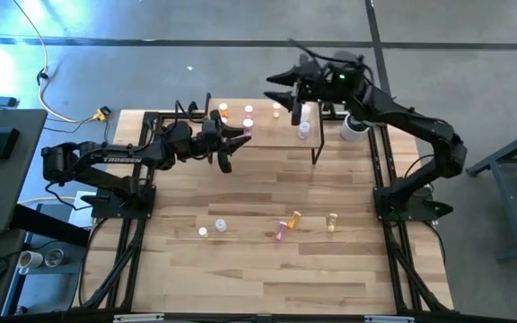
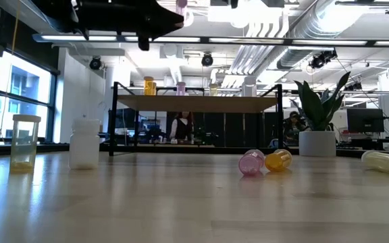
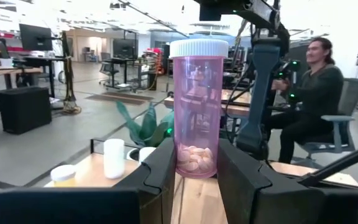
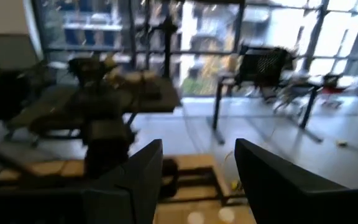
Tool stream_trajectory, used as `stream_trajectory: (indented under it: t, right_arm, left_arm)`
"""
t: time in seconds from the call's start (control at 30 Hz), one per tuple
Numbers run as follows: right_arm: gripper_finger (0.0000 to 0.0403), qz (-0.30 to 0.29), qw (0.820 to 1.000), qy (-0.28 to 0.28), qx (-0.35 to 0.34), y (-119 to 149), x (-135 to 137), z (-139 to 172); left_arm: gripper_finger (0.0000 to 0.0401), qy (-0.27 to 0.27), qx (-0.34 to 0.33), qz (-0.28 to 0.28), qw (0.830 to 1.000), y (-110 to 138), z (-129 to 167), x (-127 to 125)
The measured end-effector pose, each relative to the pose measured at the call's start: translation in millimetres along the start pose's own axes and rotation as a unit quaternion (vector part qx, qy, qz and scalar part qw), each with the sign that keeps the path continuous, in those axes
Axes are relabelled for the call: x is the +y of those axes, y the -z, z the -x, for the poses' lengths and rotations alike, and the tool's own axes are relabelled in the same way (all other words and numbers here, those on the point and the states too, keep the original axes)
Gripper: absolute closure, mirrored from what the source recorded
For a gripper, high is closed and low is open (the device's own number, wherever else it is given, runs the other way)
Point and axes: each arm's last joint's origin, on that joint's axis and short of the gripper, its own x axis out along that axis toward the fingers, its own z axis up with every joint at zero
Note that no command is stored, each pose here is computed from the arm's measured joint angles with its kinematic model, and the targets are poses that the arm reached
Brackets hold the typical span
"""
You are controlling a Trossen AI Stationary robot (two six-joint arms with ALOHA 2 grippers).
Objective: Pick and place medicine bottles onto shelf by color
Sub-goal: Put the right pink pill bottle on the shelf aligned with the other pink pill bottle
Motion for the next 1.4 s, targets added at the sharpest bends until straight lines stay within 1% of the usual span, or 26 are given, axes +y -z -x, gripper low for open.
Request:
stream_trajectory:
  t: [0.23, 0.4, 0.73, 0.9, 1.0, 1.17, 1.4]
  right_arm:
    - [0.0210, -0.025, 0.995, -0.077, 0.055, 19.2, -0.4, -18.6]
    - [0.0210, -0.030, 0.992, -0.109, 0.061, 26.7, 3.0, -28.2]
    - [0.0210, -0.038, 0.986, -0.135, 0.093, 50.2, 11.7, -52.0]
    - [0.0210, -0.045, 0.984, -0.137, 0.101, 53.3, 12.2, -53.7]
    - [0.0210, -0.048, 0.985, -0.124, 0.108, 57.8, 10.6, -57.3]
    - [0.0210, -0.059, 0.983, -0.125, 0.122, 64.6, 10.1, -60.8]
    - [0.0210, -0.063, 0.983, -0.125, 0.120, 64.1, 10.1, -60.9]
  left_arm:
    - [0.0318, -0.006, 0.016, 0.001, 1.000, 3.1, 0.1, 1.7]
    - [0.0318, -0.018, 0.035, 0.001, 0.999, 7.0, 0.3, 2.5]
    - [0.0318, -0.030, 0.040, 0.001, 0.999, 8.1, 0.5, 3.3]
    - [0.0318, -0.030, 0.040, 0.001, 0.999, 8.1, 0.5, 3.3]
    - [0.0318, -0.030, 0.040, 0.001, 0.999, 8.1, 0.5, 3.3]
    - [0.0318, -0.029, 0.040, -0.006, 0.999, 8.1, 0.5, 3.3]
    - [0.0318, -0.029, 0.040, -0.008, 0.999, 8.1, 0.5, 3.3]
